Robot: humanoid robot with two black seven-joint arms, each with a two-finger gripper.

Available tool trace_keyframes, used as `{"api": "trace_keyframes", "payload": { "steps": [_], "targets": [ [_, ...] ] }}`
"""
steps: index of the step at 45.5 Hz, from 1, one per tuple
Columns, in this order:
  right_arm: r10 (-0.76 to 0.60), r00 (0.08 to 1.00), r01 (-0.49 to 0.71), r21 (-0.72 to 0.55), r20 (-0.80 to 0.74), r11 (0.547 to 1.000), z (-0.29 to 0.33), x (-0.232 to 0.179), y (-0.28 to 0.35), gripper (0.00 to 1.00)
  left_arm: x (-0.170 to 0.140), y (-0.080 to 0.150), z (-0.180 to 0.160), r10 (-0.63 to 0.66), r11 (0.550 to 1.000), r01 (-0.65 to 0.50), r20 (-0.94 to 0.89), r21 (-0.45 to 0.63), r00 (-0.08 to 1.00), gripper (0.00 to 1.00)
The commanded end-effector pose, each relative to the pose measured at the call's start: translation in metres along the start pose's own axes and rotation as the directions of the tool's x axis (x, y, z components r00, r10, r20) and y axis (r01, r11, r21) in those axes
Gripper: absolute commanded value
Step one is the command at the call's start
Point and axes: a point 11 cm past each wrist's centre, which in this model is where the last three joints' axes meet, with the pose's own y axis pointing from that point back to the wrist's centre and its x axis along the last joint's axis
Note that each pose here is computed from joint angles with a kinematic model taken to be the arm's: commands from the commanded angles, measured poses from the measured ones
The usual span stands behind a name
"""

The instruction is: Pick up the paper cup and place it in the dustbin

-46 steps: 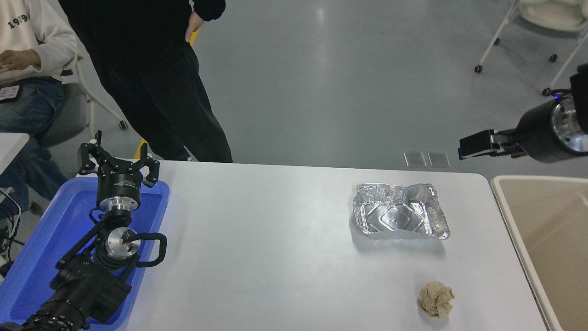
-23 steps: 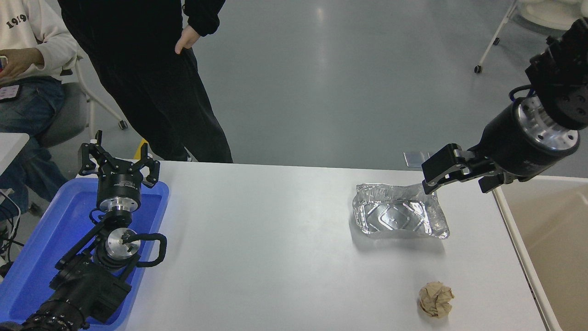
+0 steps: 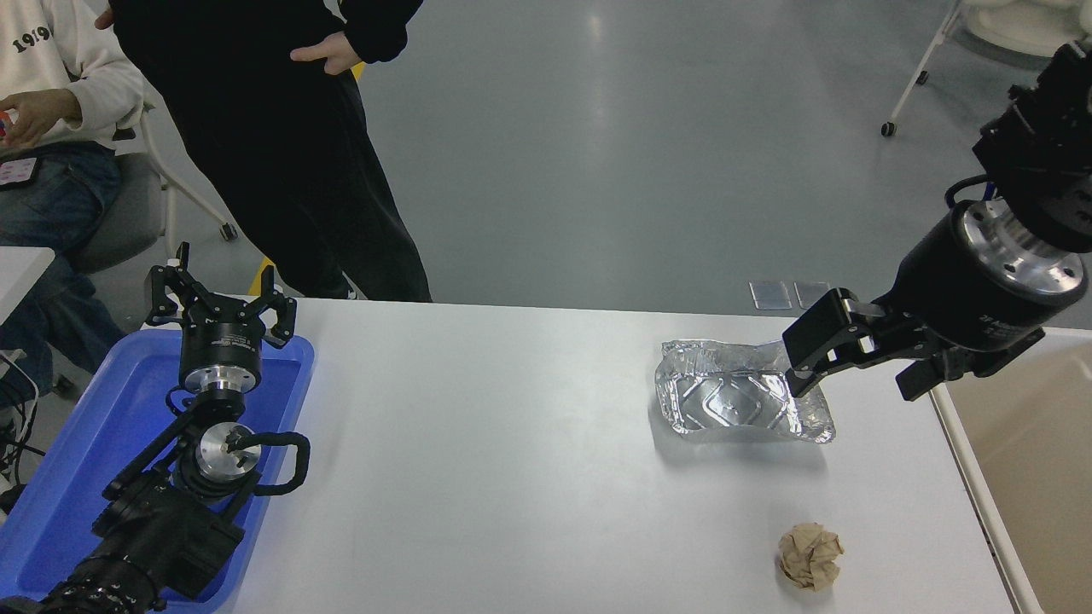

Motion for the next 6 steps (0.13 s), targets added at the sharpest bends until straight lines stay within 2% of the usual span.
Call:
{"api": "trace_keyframes", "payload": {
  "steps": [1, 6],
  "targets": [
    [0.032, 0.999, -0.031, -0.027, 0.01, 0.999, 0.0028, 0.0039, -0.0026, 1.0, 0.0, 0.0, 0.0001, 0.0, 1.0, 0.0, 0.0, 0.0, 1.0, 0.99],
    [0.047, 0.999, -0.047, -0.032, 0.007, 0.998, 0.002, 0.0058, -0.0033, 1.0, 0.0002, 0.0, 0.0001, 0.001, 1.0, -0.001, 0.001, 0.0, 1.0, 0.99]
  ]
}}
